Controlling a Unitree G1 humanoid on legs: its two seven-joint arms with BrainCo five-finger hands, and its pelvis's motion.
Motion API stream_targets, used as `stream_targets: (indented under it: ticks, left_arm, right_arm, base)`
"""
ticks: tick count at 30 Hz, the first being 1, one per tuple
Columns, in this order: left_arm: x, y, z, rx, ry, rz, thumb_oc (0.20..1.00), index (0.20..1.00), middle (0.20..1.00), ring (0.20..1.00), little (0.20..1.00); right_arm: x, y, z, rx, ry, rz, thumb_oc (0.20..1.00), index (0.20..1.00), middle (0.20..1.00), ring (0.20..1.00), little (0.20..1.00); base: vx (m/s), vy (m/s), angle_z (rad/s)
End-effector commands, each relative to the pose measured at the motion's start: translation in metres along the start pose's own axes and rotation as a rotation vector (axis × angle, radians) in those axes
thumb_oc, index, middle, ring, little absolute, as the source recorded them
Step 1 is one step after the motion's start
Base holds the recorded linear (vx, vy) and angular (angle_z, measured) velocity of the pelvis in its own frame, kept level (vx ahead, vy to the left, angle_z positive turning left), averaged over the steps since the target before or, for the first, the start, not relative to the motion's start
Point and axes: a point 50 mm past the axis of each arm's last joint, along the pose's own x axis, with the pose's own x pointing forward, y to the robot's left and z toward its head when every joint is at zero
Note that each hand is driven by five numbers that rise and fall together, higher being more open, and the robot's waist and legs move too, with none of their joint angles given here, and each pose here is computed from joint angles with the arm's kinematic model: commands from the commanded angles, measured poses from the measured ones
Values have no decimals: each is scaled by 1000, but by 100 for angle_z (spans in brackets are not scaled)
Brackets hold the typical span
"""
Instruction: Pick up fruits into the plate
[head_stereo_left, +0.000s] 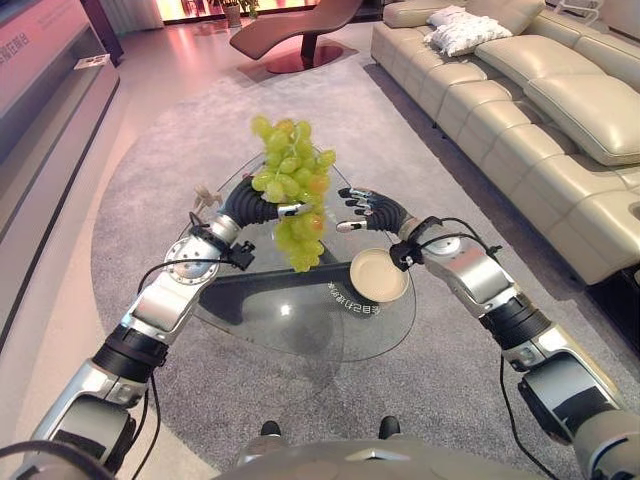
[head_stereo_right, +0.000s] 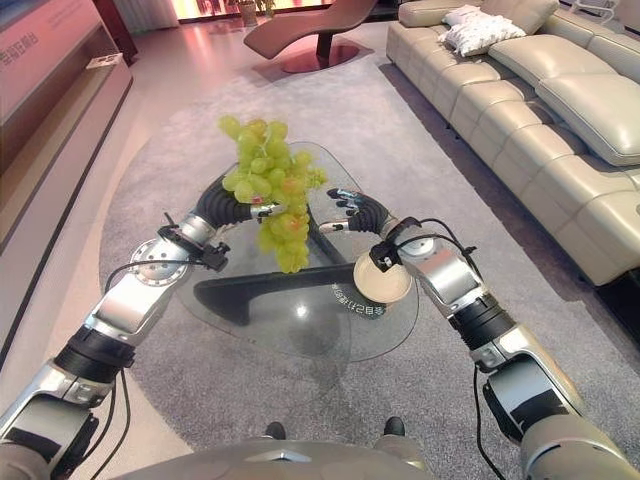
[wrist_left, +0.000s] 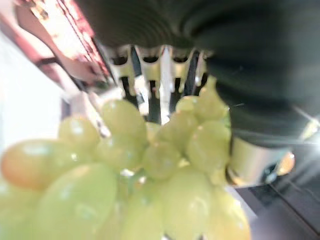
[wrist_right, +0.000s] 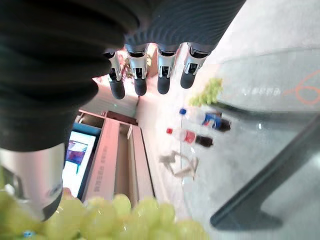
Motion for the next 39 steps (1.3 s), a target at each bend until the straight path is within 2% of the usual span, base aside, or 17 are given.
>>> stream_targets:
  ticks: [1,10,13,17,27,31,39]
  left_arm:
    - [29,-2,45,26,-221,-66,200,200,200,200,200]
    - [32,-9,50,84,-247,-115,200,200,200,200,200]
    - [29,-4,50,99,-249,-99,200,200,200,200,200]
    - [21,7,48,92,-232,-72,200,200,200,200,200]
    - [-1,29,32,13,-177,27,200,200,200,200,200]
    - [-12,35,21,-64,-138,68,200,200,200,200,200]
    - [-17,26,9,-175,-110,73,200,200,200,200,200]
  right_arm:
    - [15,15,45,60,-113,85,1000,1000,1000,1000,1000]
    - [19,57,31,321,10,355,1000,1000,1000,1000,1000]
    - [14,60,18,358,74,419,1000,1000,1000,1000,1000]
    - [5,46,6,412,83,446,1000,1000,1000,1000,1000]
    - [-16,14,-3,427,-25,462,1000,1000,1000,1000,1000]
    - [-27,5,1,432,-138,455,1000,1000,1000,1000,1000]
    - [-34,14,25,405,-309,465,1000,1000,1000,1000,1000]
  base:
    - [0,0,0]
    - [0,0,0]
    - [0,0,0]
    - [-35,-3,-1]
    - [-22,0,-1]
    - [-4,2,-1]
    - [-18,4,0]
